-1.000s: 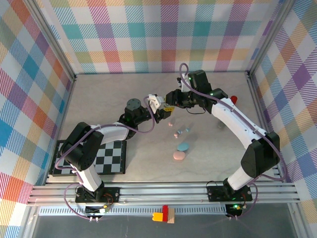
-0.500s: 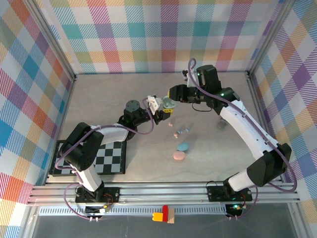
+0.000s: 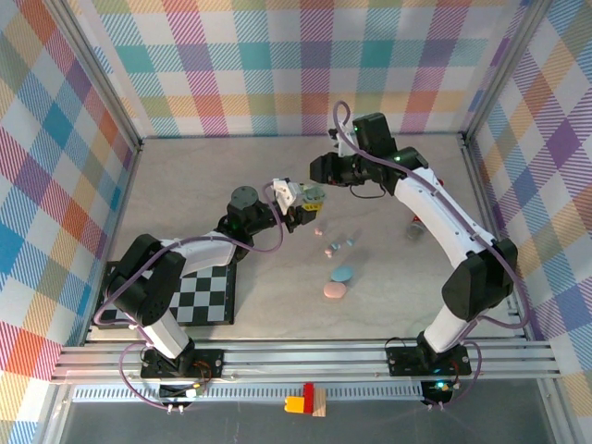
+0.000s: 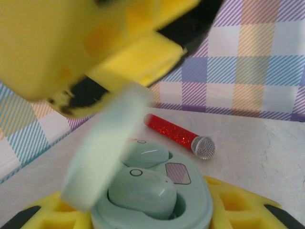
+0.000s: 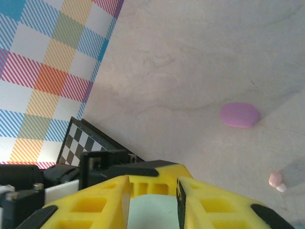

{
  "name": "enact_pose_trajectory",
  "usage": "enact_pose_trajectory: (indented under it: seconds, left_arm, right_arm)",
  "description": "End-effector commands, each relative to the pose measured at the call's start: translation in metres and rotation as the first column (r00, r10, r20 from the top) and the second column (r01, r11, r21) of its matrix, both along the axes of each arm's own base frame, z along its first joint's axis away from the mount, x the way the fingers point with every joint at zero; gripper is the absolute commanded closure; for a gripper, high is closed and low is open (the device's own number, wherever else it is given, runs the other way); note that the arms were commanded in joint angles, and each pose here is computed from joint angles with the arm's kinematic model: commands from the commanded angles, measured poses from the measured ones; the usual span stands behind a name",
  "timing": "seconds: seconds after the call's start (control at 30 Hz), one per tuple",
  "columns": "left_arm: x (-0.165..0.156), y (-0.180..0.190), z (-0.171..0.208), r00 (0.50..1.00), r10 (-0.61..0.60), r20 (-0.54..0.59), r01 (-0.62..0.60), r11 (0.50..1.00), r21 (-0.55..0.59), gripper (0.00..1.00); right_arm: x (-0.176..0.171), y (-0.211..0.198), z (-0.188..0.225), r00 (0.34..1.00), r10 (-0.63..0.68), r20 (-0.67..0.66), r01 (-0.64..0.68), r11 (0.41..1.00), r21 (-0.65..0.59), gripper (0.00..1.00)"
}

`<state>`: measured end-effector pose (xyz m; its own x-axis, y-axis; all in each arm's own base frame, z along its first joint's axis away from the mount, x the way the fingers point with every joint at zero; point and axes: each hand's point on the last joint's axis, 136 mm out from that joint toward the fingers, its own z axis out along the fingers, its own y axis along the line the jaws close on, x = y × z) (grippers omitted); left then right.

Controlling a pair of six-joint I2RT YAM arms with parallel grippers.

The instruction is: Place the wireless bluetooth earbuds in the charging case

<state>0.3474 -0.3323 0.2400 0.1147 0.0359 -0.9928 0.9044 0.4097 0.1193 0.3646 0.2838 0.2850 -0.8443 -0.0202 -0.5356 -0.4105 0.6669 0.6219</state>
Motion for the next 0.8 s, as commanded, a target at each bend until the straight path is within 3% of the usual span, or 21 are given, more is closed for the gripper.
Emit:
enact_pose_trajectory:
  seconds: [0.0, 0.1, 0.27, 0.37, 0.57, 0.77]
  left_arm:
    - [0.002, 0.006, 0.033, 0.998, 0.017, 0.057, -0.012, 0.997, -0.083, 0.7]
    - [0.002, 0.006, 0.04, 0.998, 0.013, 0.057, -0.007, 0.994, -0.106, 0.7]
    - [-0.002, 0.005, 0.05, 0.999, -0.011, 0.052, 0.019, 0.988, -0.153, 0.7]
    - [-0.004, 0.004, 0.06, 0.998, -0.03, 0.052, 0.039, 0.98, -0.196, 0.7]
    - [-0.008, 0.0, 0.084, 0.994, -0.092, 0.059, 0.105, 0.956, -0.274, 0.7]
    - [-0.013, 0.0, 0.085, 0.991, -0.113, 0.07, 0.128, 0.953, -0.276, 0.7]
  right_arm:
    - [-0.019, -0.008, 0.003, 1.0, 0.026, -0.01, -0.026, 1.0, 0.001, 0.69]
    - [-0.022, -0.016, 0.013, 1.0, -0.017, 0.016, 0.016, 0.999, 0.038, 0.67]
    - [-0.031, -0.019, 0.035, 0.999, -0.04, -0.016, 0.043, 0.968, 0.247, 0.42]
    - [-0.039, -0.015, 0.03, 0.997, -0.002, -0.079, 0.027, 0.945, 0.326, 0.37]
    - [-0.045, -0.002, 0.026, 0.983, 0.079, -0.167, 0.013, 0.872, 0.49, 0.37]
    - [-0.042, -0.002, 0.03, 0.986, 0.063, -0.153, 0.027, 0.85, 0.527, 0.47]
